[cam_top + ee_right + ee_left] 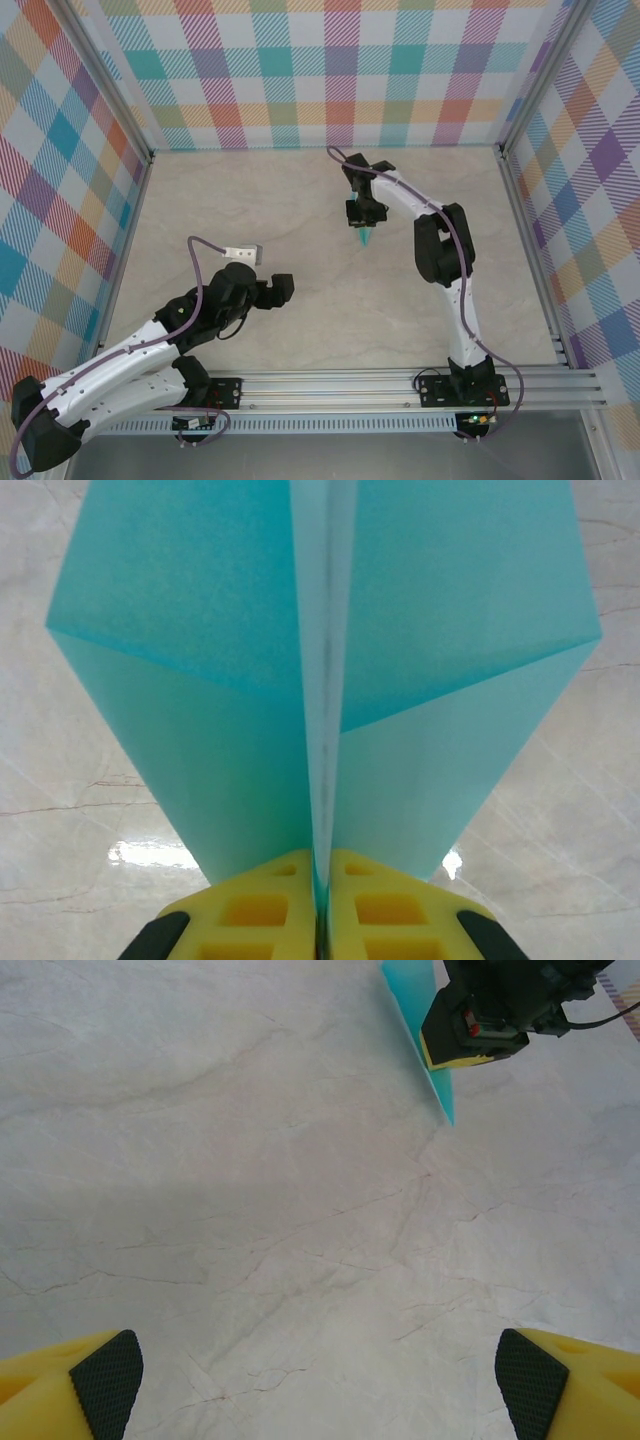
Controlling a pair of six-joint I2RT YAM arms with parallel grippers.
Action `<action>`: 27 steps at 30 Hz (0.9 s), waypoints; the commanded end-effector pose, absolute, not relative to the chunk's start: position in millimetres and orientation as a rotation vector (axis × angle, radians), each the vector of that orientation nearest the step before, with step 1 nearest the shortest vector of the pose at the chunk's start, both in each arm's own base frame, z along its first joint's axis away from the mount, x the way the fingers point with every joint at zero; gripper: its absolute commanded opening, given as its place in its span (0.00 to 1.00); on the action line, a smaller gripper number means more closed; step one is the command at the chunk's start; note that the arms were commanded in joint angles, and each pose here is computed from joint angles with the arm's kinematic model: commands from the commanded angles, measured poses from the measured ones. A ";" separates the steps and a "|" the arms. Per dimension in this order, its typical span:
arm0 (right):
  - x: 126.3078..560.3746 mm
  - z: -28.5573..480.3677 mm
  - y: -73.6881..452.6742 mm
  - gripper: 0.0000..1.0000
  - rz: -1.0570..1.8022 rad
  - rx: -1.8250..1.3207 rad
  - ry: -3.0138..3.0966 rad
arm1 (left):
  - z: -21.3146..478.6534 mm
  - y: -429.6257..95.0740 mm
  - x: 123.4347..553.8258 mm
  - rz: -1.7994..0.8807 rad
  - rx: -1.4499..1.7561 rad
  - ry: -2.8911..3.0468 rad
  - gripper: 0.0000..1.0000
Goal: Fold a paper plane with a square sheet of paper (fold left side to right side)
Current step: Place the paper plane at the top-center of the table.
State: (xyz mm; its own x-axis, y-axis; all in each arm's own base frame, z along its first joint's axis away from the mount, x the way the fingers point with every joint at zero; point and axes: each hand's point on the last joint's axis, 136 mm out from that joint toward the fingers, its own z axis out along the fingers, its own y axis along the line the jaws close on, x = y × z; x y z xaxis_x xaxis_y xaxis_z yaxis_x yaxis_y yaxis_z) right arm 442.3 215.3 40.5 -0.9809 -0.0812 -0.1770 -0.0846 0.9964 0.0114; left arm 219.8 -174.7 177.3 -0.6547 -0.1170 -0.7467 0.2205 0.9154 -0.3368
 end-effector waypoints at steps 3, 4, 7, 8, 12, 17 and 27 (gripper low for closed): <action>430.0 37.3 214.0 0.10 -0.008 -0.156 3.036 | 183.9 -174.6 218.9 -0.524 0.064 2.228 0.94; 429.0 33.5 214.0 0.10 -0.011 -0.165 3.045 | 183.6 -174.7 218.6 -0.523 0.067 2.229 0.94; 426.7 24.9 212.4 0.14 -0.033 -0.175 3.065 | 183.3 -174.0 219.0 -0.517 0.065 2.229 0.94; 426.4 23.1 212.4 0.15 -0.033 -0.176 3.068 | 182.7 -173.9 218.9 -0.515 0.066 2.231 0.94; 425.9 19.5 217.1 0.21 0.002 -0.182 3.074 | 181.2 -173.3 219.0 -0.507 0.066 2.236 0.94; 423.4 19.0 217.1 0.26 -0.003 -0.198 3.078 | 181.1 -175.0 218.9 -0.513 0.071 2.239 0.94; 426.6 56.3 213.3 0.34 -0.024 -0.213 2.992 | 190.0 -169.5 225.0 -0.441 0.078 2.226 0.96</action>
